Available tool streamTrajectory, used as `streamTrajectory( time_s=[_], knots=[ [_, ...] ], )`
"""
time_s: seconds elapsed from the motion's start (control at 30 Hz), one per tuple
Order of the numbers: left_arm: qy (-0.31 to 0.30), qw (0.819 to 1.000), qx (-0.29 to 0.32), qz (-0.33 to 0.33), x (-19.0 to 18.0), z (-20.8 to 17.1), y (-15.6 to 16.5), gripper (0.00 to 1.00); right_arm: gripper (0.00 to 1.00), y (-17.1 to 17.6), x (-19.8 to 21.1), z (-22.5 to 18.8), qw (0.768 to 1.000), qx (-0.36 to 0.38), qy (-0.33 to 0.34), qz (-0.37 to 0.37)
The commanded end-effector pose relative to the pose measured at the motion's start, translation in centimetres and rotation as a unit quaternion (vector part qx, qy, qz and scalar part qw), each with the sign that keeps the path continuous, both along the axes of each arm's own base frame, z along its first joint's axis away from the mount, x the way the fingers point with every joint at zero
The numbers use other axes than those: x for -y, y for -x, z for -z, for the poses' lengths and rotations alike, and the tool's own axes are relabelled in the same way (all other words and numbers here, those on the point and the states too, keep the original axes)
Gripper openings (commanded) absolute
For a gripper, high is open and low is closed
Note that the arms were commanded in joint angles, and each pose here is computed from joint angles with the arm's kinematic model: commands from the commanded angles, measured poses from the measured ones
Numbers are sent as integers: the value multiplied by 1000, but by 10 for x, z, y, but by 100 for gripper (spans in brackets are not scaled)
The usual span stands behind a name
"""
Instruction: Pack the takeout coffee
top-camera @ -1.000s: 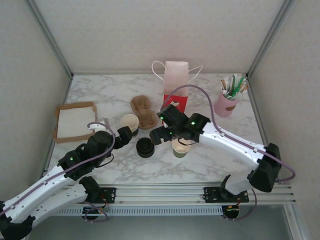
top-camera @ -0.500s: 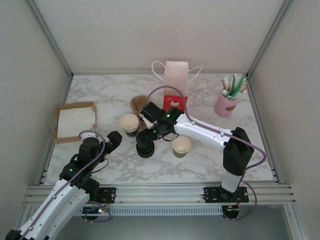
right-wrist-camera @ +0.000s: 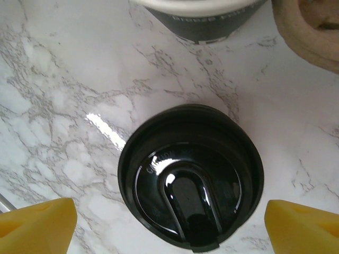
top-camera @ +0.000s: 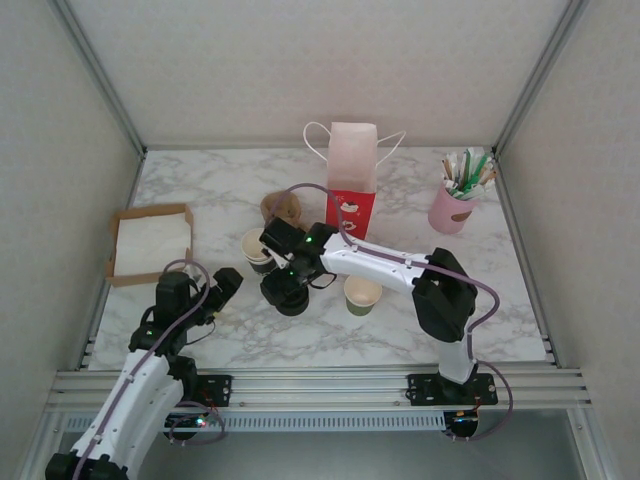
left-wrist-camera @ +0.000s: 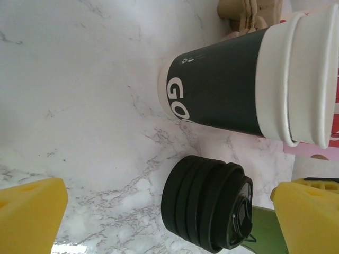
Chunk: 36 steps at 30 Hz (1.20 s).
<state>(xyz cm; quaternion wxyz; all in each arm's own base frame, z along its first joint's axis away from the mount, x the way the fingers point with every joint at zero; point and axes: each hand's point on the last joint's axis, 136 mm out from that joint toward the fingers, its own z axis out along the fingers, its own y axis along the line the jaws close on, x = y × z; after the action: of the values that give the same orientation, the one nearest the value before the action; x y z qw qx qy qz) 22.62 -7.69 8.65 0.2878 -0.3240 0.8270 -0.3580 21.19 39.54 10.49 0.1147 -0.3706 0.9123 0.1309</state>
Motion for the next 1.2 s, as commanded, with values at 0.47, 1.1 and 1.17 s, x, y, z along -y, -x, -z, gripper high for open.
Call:
streamTrajectory(
  time_s=[0.47,1.1,1.17],
  knots=[
    [24,999,3,27,1,4,5,100,86,-2,-1,23,998,-12,58,4],
    [26,999,3,32,2,5,5,100,86,3,4,19,998,-31,57,21],
    [26,999,3,32,2,5,5,100,86,4,3,20,998,-39,52,24]
  ],
)
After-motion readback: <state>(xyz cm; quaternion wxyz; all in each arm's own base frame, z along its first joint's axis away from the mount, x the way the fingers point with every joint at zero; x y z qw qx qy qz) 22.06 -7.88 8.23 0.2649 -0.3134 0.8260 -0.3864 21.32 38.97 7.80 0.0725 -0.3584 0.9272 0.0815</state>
